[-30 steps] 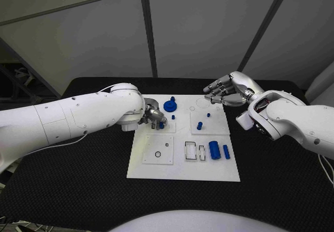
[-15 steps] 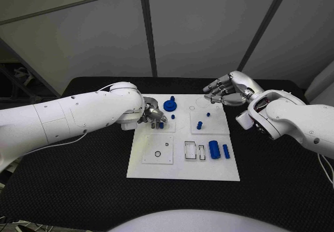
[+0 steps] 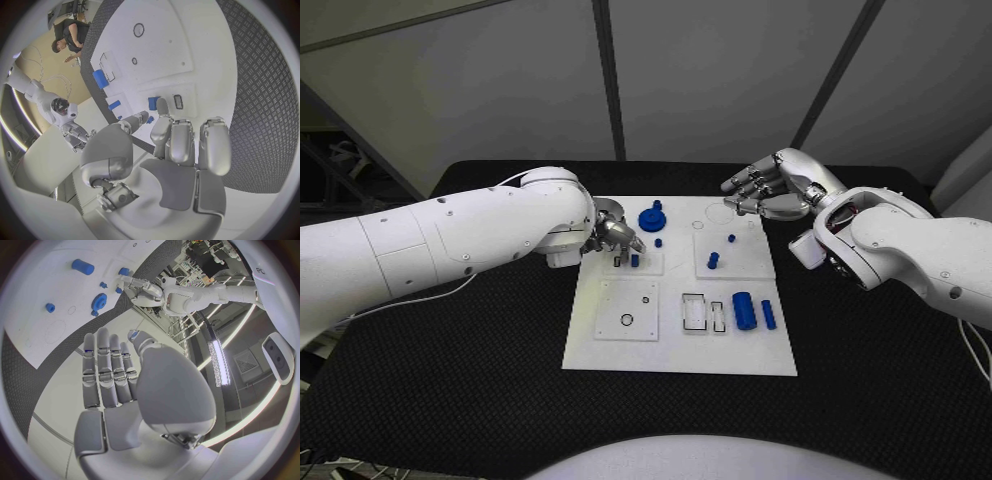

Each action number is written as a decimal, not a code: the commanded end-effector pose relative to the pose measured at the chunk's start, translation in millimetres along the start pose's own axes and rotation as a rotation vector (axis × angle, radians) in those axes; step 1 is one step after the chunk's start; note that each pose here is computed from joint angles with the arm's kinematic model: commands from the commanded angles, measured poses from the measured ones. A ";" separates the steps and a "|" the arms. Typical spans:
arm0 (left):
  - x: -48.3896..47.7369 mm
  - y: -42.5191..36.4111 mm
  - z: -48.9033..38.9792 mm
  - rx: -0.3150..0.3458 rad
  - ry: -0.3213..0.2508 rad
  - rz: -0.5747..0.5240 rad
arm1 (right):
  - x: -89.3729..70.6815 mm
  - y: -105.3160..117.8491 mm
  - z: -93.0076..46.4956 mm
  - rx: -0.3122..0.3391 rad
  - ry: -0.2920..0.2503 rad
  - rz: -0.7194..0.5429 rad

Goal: Assemble the parts on the task board

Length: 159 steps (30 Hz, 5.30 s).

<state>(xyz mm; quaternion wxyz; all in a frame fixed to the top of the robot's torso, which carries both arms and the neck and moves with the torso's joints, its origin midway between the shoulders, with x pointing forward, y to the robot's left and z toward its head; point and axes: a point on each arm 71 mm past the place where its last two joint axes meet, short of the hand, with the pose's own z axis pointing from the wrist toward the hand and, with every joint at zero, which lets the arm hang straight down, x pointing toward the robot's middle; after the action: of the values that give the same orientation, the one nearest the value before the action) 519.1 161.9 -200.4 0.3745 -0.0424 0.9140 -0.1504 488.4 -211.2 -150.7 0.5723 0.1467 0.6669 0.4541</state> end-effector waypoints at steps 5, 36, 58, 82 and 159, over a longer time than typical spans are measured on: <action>-1.7 0.3 -3.5 0.005 0.000 -0.009 | -0.3 0.9 0.8 -0.006 0.004 -0.002; -1.0 6.4 -3.9 -0.001 0.022 -0.027 | 0.2 0.4 1.6 -0.005 0.007 -0.002; -1.9 8.7 -3.9 0.006 0.004 -0.083 | -0.1 0.3 1.3 -0.006 0.007 -0.003; -88.7 40.5 -25.5 -0.023 -0.116 -0.187 | -4.2 -6.5 3.6 0.010 0.004 -0.013; -66.7 31.7 26.7 -0.115 -0.002 -0.076 | 3.4 -2.0 7.9 0.003 0.028 -0.008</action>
<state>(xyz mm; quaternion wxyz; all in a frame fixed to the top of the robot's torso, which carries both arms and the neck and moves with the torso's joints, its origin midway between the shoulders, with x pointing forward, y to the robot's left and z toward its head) 585.7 199.7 -185.0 0.3621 -0.0950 0.9218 -0.1009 495.1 -207.5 -154.8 0.5661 0.1422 0.6755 0.4505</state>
